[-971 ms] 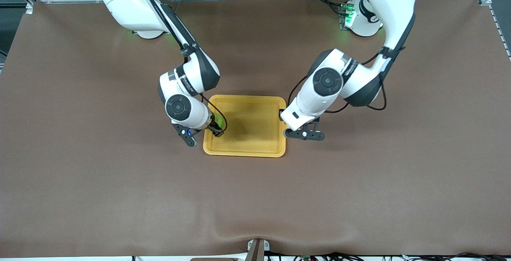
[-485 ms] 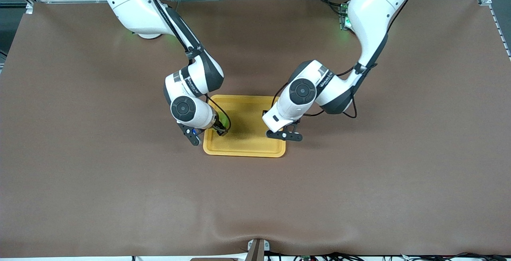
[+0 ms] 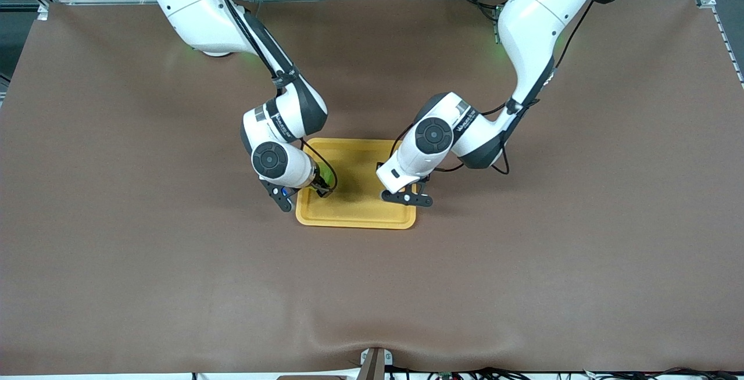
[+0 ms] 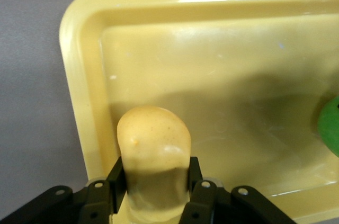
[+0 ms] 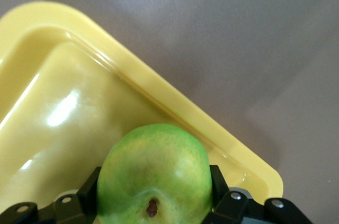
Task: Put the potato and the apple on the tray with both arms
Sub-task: 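Lower the apple and potato into the tray and open both grippers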
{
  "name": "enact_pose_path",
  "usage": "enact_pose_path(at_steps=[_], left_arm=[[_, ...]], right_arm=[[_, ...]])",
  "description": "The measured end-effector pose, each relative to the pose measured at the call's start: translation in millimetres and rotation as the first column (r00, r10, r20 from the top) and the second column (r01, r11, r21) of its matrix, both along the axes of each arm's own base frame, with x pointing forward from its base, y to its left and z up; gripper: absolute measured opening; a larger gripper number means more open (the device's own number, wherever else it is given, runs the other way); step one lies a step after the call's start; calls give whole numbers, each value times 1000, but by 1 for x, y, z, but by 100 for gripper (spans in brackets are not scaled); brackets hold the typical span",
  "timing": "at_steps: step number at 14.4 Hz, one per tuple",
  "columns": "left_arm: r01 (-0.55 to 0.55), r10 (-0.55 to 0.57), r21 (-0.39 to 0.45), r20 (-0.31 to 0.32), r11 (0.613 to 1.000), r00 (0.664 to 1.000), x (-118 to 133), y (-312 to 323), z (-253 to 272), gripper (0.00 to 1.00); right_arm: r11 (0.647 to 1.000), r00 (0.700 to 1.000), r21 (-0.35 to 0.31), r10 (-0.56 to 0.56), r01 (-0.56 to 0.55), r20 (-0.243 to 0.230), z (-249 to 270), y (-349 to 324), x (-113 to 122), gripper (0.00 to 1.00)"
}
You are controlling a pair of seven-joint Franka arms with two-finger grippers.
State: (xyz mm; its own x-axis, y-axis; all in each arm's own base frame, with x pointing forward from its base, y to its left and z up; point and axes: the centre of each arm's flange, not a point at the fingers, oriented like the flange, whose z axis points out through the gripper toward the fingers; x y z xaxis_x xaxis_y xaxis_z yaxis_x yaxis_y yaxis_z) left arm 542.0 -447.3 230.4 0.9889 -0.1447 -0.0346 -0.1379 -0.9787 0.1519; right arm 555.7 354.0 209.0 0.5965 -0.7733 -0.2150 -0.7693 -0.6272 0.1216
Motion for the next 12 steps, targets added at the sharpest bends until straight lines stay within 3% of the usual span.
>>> enact_pose_path(at_steps=[1,3,4,9,12], left_arm=[[15,-15,11,10,1000,1000,-1,0,-3,49],[31,-31,27,20,999,999,0,1,-7,49],[32,-32,30,21,999,999,0,1,-9,49],[27,-27,36,17,999,999,3,5,-15,50],[26,-27,32,36,999,999,9,5,-10,71]], right_arm=[[1000,1000,-2,3,-3,-2,-2,3,-3,82],[1000,1000,-6,5,-5,-6,-4,8,-6,97],[1000,1000,-6,5,-5,-7,-5,9,-7,100],[1000,1000,-11,2,-2,-12,-3,6,-5,100],[1000,1000,-12,-3,3,-19,14,0,2,100]])
